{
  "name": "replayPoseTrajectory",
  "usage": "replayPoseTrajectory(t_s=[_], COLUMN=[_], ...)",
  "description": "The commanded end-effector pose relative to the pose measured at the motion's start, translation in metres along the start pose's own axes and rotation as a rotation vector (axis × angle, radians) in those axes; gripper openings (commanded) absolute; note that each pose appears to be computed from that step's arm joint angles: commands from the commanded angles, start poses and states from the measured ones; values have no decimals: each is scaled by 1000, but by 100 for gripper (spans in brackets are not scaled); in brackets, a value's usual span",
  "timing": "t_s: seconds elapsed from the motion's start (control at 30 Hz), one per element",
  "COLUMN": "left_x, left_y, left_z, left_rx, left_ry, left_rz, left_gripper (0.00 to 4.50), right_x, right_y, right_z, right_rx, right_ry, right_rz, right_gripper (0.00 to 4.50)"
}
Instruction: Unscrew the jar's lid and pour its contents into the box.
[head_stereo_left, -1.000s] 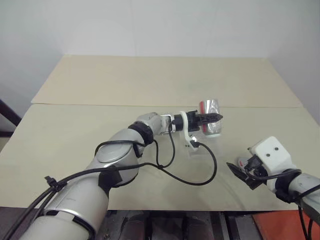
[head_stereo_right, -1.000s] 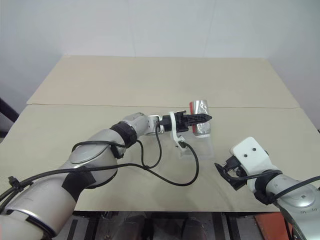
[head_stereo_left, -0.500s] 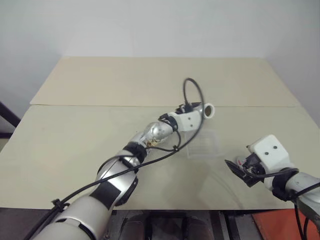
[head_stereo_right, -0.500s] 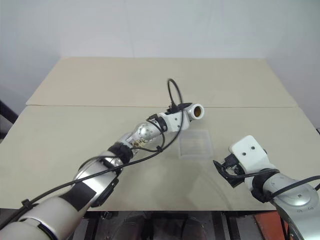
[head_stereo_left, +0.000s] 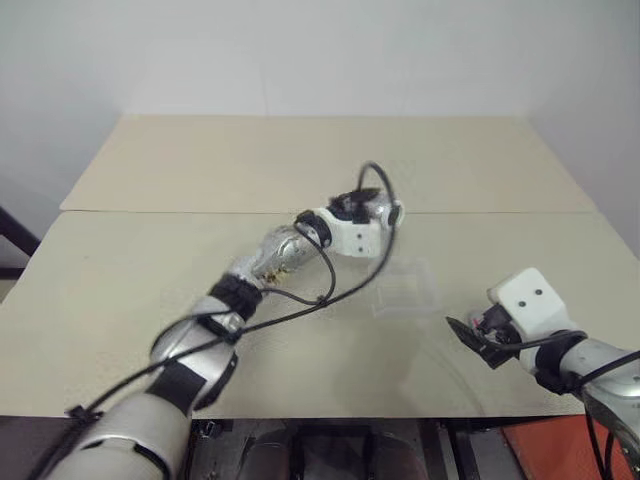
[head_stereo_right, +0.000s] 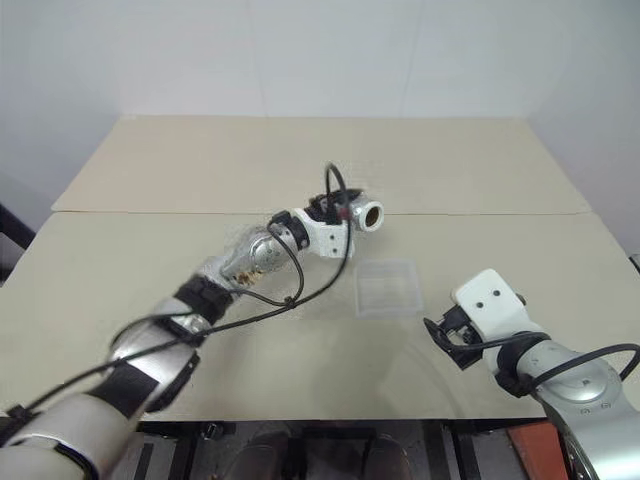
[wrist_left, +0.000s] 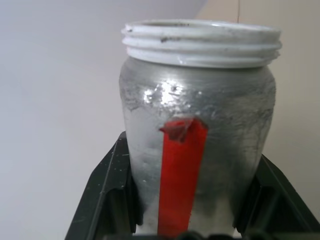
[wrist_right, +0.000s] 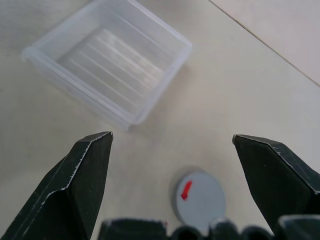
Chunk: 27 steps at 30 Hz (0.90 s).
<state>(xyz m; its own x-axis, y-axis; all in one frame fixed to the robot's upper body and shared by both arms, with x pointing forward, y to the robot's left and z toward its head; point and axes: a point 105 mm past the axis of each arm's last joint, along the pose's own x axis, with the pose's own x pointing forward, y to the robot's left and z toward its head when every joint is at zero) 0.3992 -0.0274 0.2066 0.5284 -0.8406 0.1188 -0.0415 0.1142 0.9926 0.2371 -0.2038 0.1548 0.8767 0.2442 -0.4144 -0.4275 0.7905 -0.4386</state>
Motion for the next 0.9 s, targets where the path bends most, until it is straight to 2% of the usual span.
replayPoseTrajectory(t_s=[0.03,0.07,0.23,0.33,0.7,0.9], left_x=[13,15,19,23,32,31], left_y=[7,5,-9,-19,-10,-9], left_z=[23,26,46,51,48,42], left_rx=[267,383,596,716,818,698], left_ry=[-150,-183,-351,-406,-391,-329], left_rz=[78,82,110,108,124,116], left_gripper=[196,196,196,196,196,196], right_x=[-3,-3,-5,-7,-11,-9], right_y=[-2,-2,-3,0,4,6], right_z=[8,9,11,10,11,12], right_rx=[-39,-37,-36,-28,-8,-9], right_ry=[-40,-44,-49,-50,-66,-66], right_rz=[-24,-27,-39,-37,-25,-12], right_gripper=[446,446,446,446,446,446])
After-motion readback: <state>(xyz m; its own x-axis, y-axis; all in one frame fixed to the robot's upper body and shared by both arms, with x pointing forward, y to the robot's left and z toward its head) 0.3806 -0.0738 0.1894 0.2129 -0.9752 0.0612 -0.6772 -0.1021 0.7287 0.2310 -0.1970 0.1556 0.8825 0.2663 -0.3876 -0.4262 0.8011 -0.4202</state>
